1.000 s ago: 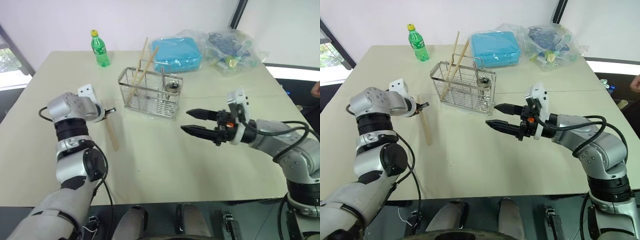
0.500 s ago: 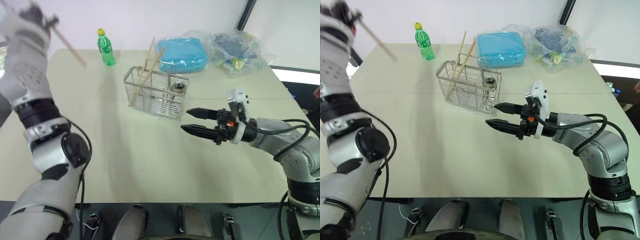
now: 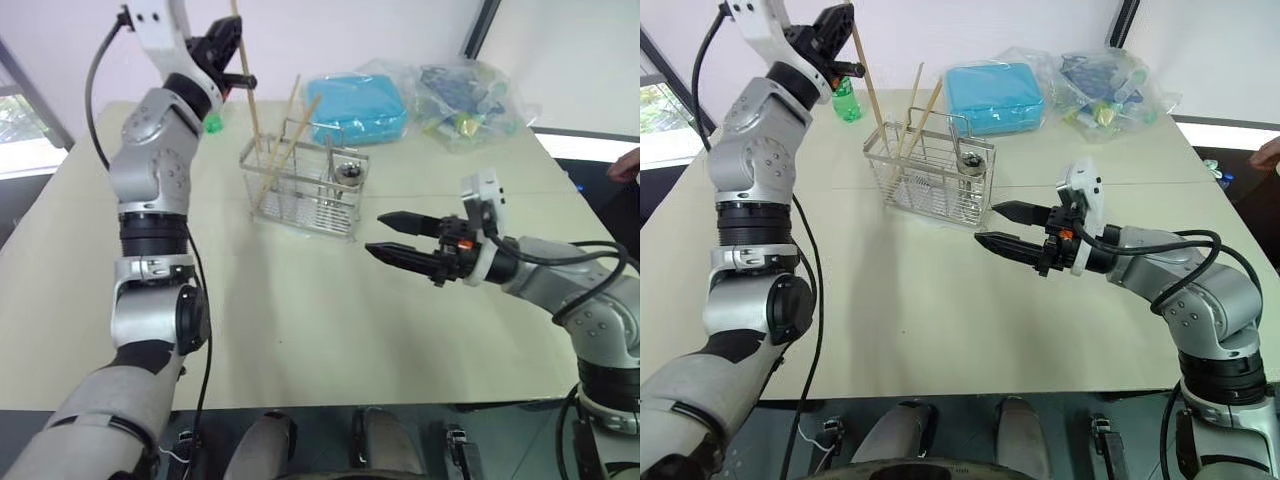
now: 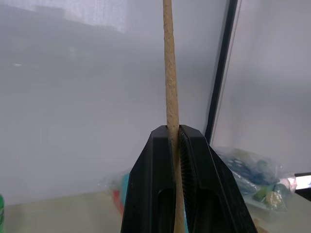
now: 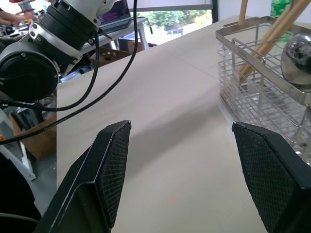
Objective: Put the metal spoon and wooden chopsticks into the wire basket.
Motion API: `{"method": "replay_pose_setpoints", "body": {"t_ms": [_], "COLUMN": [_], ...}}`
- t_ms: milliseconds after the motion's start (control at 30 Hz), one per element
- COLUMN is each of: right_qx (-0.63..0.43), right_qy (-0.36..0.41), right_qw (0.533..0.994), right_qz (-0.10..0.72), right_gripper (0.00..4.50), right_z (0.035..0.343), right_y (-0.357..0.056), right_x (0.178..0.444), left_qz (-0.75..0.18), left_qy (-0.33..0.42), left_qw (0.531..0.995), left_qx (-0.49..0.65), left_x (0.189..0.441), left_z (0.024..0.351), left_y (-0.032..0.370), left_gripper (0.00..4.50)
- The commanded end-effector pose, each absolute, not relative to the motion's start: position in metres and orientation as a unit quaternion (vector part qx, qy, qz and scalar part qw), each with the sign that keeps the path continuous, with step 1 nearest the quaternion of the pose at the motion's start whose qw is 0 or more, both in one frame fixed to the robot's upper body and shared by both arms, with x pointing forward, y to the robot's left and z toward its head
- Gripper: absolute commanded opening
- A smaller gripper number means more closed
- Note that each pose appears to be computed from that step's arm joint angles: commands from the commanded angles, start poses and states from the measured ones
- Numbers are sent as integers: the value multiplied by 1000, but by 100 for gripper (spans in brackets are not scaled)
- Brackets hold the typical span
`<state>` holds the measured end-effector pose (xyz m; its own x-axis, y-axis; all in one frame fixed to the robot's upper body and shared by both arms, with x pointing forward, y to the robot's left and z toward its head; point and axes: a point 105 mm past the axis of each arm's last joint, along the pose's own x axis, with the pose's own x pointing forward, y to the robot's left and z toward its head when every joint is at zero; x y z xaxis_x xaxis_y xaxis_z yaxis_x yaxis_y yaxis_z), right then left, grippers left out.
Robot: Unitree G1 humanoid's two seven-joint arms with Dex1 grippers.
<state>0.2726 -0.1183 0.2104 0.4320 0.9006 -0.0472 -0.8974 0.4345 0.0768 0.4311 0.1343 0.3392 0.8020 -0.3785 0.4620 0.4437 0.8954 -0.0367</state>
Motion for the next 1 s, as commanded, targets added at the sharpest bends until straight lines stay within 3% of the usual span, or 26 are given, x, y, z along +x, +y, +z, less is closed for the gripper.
{"method": "replay_pose_setpoints", "body": {"t_ms": [33,200,233,333,367,400,500,733,1000], "right_qx": [12,14,13,12,12,11,3,-46,-114], "right_qy": [16,15,15,13,13,13,12,14,39], "right_qw": [847,851,852,855,856,856,858,872,883], "right_qz": [531,525,523,518,517,516,514,487,453], "right_gripper": [344,344,344,344,344,344,344,344,344], "right_z": [222,223,223,224,224,224,225,222,206], "right_y": [-118,-119,-120,-121,-122,-122,-125,-145,-181], "right_x": [266,266,266,269,269,270,272,288,308], "left_qz": [-234,-252,-255,-256,-255,-254,-247,-269,-328], "left_qy": [-238,-227,-224,-223,-225,-226,-226,-188,-30], "left_qw": [942,940,940,940,940,940,942,944,928], "left_qx": [-43,-33,-37,-39,-38,-37,-37,17,175], "left_x": [430,429,428,426,424,423,418,381,305], "left_z": [332,314,311,308,308,308,311,320,279], "left_y": [119,107,105,105,105,106,113,155,223], "left_gripper": [5,5,74,188,257,288,439,445,445]}}
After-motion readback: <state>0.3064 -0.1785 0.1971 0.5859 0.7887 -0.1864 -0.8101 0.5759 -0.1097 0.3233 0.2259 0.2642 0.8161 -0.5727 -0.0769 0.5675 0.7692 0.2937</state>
